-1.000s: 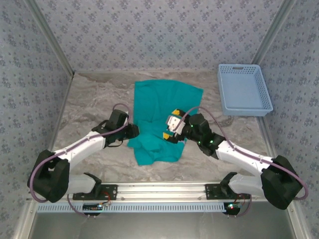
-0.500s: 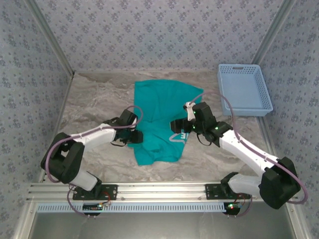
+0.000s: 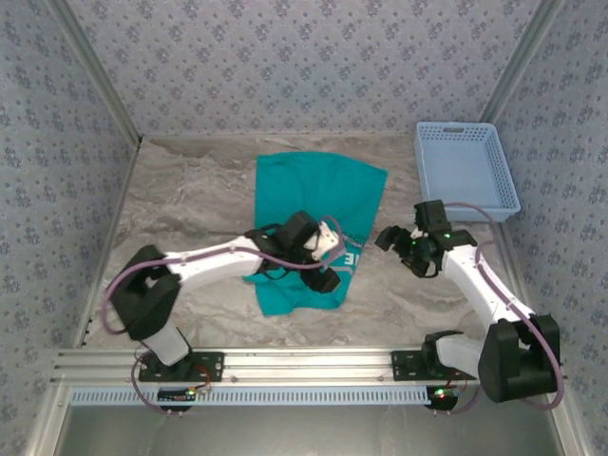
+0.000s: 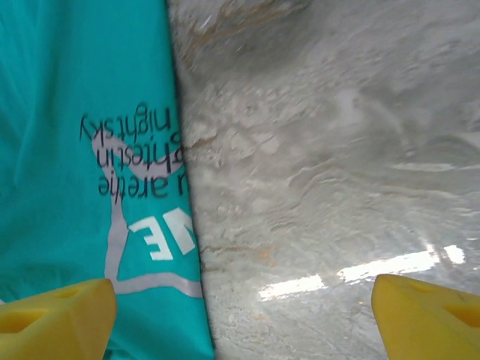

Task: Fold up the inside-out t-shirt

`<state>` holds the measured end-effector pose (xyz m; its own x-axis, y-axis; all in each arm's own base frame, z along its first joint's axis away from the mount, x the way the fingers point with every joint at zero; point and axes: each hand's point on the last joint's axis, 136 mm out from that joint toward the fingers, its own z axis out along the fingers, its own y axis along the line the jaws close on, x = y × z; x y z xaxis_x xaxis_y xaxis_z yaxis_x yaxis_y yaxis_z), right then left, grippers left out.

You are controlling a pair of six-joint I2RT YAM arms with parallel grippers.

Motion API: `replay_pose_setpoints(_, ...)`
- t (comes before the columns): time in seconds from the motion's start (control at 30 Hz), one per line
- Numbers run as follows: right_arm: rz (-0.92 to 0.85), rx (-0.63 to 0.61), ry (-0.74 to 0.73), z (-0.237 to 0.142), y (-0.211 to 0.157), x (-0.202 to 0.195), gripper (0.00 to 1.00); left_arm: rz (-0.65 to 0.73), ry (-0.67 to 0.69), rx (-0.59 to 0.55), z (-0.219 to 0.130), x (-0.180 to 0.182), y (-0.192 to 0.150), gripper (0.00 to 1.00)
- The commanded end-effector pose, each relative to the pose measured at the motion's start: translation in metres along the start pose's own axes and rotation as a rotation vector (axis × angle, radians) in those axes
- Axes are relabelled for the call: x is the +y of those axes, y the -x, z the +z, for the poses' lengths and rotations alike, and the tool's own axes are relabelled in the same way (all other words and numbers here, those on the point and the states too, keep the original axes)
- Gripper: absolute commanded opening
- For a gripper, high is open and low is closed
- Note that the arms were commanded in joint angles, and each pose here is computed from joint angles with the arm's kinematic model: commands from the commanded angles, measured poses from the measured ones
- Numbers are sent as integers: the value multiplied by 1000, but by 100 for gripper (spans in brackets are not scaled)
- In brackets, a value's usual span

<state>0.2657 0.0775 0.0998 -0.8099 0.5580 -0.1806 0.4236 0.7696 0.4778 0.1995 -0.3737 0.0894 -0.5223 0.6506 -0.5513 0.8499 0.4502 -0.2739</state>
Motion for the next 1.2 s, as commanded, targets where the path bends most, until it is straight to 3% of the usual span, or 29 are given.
replay_pose_setpoints(0.0, 66, 28, 52, -5, 1, -1, 90, 82, 5, 70, 18, -17, 2, 83)
replay_pose_setpoints(0.23, 89, 11, 82, -17, 12, -16, 90, 61, 179, 256, 50, -6, -35, 73)
replay_pose_setpoints(0.33, 94, -7, 95, -22, 16, -20, 89, 67, 200, 281, 61, -9, -40, 61)
replay_pose_setpoints(0.43, 98, -13, 106, -25, 18, -22, 88, 89, 247, 309, 65, -9, -39, 36)
replay_pose_setpoints(0.5, 102, -15, 118, -25, 19, -21, 87, 85, 281, 307, 64, -3, -34, 7)
replay_pose_setpoints(0.53, 102, -15, 123, -25, 19, -21, 87, 77, 287, 297, 62, -2, -29, 0)
replay_pose_setpoints(0.63, 85, 5, 171, -23, 16, -12, 86, 3, 240, 180, 40, -7, 11, 0)
replay_pose_setpoints(0.8, -125, 94, 234, -16, -10, 13, 89, -313, 122, -94, -17, 20, 86, 0)
replay_pose_setpoints(0.9, -289, 113, 285, -10, -30, 32, 89, -417, 93, -200, -42, 38, 115, 0)
replay_pose_setpoints(1.17, -705, 101, 449, 5, -104, 87, 92, -516, 87, -301, -69, 67, 150, 0)
